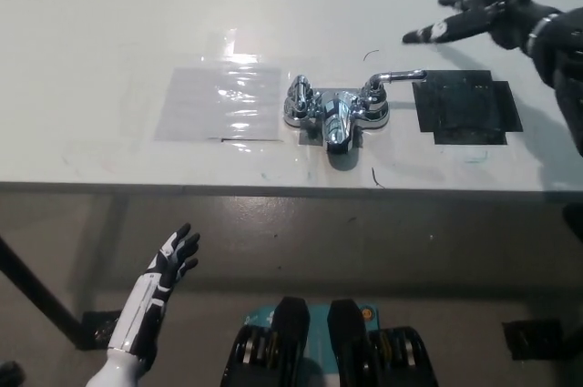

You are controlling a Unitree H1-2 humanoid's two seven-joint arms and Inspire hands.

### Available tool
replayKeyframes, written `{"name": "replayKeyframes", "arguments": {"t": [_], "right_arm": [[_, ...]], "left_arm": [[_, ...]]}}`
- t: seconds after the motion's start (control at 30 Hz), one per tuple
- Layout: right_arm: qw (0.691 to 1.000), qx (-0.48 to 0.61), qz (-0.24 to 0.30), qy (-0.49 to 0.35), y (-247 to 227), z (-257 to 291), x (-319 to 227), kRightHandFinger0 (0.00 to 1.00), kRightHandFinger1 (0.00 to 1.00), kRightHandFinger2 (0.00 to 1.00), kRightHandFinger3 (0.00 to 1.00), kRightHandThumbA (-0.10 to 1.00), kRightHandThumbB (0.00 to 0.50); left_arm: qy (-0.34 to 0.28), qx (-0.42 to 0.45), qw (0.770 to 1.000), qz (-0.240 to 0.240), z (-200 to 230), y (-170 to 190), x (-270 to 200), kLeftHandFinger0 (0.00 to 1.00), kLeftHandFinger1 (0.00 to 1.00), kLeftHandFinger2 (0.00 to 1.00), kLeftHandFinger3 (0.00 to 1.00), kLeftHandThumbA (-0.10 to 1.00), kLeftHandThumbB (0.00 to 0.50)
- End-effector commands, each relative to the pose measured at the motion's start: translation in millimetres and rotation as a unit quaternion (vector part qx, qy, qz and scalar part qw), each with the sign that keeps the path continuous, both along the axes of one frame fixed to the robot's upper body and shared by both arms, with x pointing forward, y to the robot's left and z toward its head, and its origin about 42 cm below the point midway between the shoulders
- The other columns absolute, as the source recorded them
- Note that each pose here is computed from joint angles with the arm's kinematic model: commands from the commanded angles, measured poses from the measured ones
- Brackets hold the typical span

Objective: The faucet is at the center of the desk and the robot turn off the faucet by turning the right faucet handle using the right hand

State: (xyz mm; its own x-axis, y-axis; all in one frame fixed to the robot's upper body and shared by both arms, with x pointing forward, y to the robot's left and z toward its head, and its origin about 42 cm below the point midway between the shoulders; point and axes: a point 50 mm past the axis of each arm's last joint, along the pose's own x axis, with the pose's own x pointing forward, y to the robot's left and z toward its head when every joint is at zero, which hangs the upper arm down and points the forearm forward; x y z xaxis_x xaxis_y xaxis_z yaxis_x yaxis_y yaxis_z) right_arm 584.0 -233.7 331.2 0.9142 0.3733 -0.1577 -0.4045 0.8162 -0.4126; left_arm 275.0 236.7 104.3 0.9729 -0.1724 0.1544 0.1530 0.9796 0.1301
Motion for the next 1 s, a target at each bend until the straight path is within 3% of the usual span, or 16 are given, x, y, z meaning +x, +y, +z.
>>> {"name": "replayKeyframes", "arguments": {"t": [0.0, 0.03, 0.23, 0.27, 0.4, 0.57, 0.73, 0.8, 0.97], "right_arm": [[0.992, -0.108, 0.036, -0.054, 15.8, 34.6, 10.7, 1.0, 1.0, 1.0, 1.0, 1.0, 0.425], [0.992, -0.111, 0.034, -0.052, 15.0, 32.0, 11.3, 1.0, 1.0, 1.0, 1.0, 1.0, 0.398], [0.992, -0.121, 0.023, -0.032, 18.0, 17.7, 13.6, 1.0, 1.0, 1.0, 1.0, 1.0, 0.418], [0.992, -0.125, 0.02, -0.027, 18.6, 15.3, 13.9, 1.0, 1.0, 1.0, 1.0, 1.0, 0.432], [0.991, -0.131, 0.013, -0.024, 21.4, 6.3, 13.5, 1.0, 1.0, 1.0, 1.0, 1.0, 0.412], [0.99, -0.142, 0.01, -0.014, 23.7, -4.8, 12.4, 1.0, 1.0, 1.0, 1.0, 1.0, 0.443], [0.993, -0.12, 0.013, -0.012, 27.0, -2.2, 12.8, 1.0, 1.0, 1.0, 1.0, 1.0, 0.422], [0.998, -0.069, 0.011, 0.0, 29.7, 4.4, 13.8, 1.0, 1.0, 1.0, 1.0, 1.0, 0.464], [0.999, 0.011, 0.018, 0.027, 32.4, 10.3, 14.0, 1.0, 1.0, 1.0, 1.0, 1.0, 0.497]], "left_arm": [[-0.036, 0.007, 0.999, -0.02, 12.0, 2.2, 3.9, 1.0, 1.0, 1.0, 1.0, 0.97, 0.303], [-0.035, 0.007, 0.999, -0.021, 11.9, 1.5, 3.8, 1.0, 1.0, 1.0, 1.0, 0.98, 0.31], [-0.037, 0.011, 0.999, -0.02, 12.4, 0.4, 5.4, 1.0, 1.0, 1.0, 1.0, 0.99, 0.335], [-0.037, 0.01, 0.999, -0.021, 12.3, 0.4, 5.6, 1.0, 1.0, 1.0, 1.0, 0.99, 0.329], [-0.037, 0.006, 0.999, -0.023, 11.6, -0.8, 5.3, 1.0, 1.0, 1.0, 1.0, 0.98, 0.32], [-0.036, 0.005, 0.999, -0.023, 10.2, -0.4, 4.0, 1.0, 1.0, 1.0, 1.0, 0.98, 0.329], [-0.038, 0.01, 0.999, -0.023, 11.7, -0.3, 5.4, 1.0, 1.0, 1.0, 1.0, 0.99, 0.334], [-0.04, 0.013, 0.999, -0.024, 12.9, -0.3, 6.4, 1.0, 1.0, 1.0, 1.0, 0.99, 0.33], [-0.038, 0.011, 0.999, -0.023, 12.4, -0.3, 6.0, 1.0, 1.0, 1.0, 1.0, 0.98, 0.343]]}}
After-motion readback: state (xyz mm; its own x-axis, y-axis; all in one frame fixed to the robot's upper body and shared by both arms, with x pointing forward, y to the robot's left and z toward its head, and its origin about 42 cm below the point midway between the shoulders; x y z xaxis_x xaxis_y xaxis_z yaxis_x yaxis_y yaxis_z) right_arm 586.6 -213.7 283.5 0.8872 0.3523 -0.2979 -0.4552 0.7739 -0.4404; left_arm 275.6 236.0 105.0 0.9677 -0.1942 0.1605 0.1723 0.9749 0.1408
